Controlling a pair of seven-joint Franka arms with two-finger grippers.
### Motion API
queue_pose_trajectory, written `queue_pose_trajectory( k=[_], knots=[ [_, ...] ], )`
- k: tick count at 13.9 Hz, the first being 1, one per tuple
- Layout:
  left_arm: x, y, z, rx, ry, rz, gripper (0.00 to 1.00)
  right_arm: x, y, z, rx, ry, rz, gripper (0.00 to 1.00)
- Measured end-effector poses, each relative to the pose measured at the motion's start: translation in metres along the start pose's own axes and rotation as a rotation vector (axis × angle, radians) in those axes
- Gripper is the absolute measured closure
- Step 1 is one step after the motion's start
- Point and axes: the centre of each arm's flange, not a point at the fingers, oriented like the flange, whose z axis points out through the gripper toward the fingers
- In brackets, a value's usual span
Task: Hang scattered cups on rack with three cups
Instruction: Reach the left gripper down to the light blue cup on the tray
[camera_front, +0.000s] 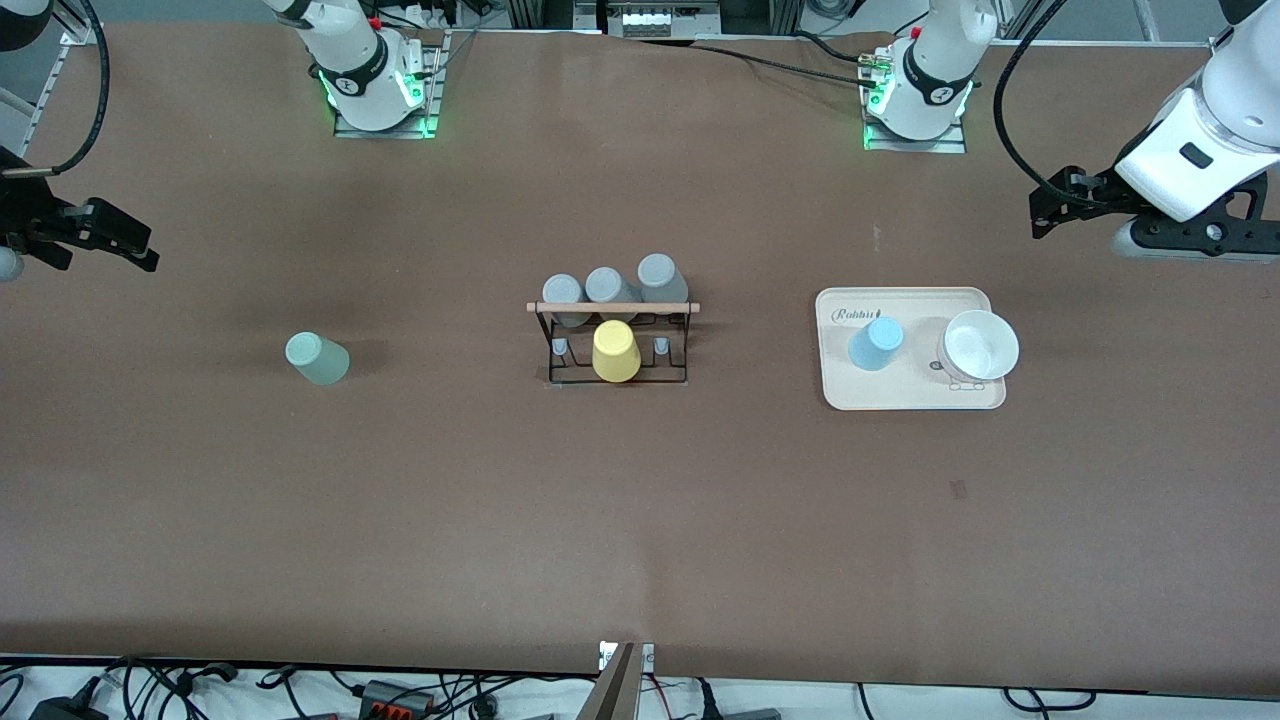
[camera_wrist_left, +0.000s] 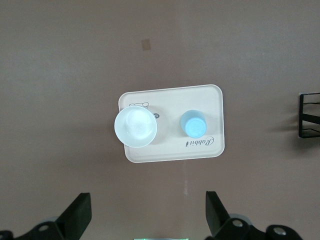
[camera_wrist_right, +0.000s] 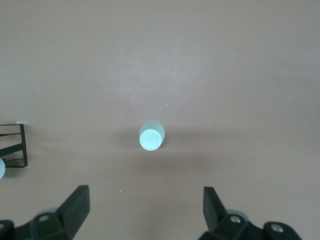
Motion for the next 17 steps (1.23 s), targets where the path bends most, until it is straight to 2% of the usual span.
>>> queue_pose_trajectory(
  k=[9, 12, 15, 16, 17],
  knots=[
    [0.001, 0.002, 0.002, 0.0, -0.005, 0.003, 0.0, 0.0, -0.002, 0.0, 0.0, -0.005, -0.003, 0.0],
    [0.002, 0.009, 0.015, -0.031, -0.064, 0.011, 0.0, 0.0, -0.003, 0.0, 0.0, -0.005, -0.004, 0.0],
    [0.007, 0.03, 0.046, -0.079, -0.178, 0.047, 0.0, 0.0, -0.003, 0.001, 0.0, -0.005, -0.005, 0.0],
    [0.013, 0.043, 0.062, -0.077, -0.197, 0.068, 0.0, 0.0, -0.003, 0.001, 0.0, -0.005, -0.006, 0.0],
    [0.021, 0.056, 0.082, -0.078, -0.187, 0.086, 0.0, 0.0, -0.004, 0.001, 0.0, -0.006, -0.006, 0.0]
  ],
)
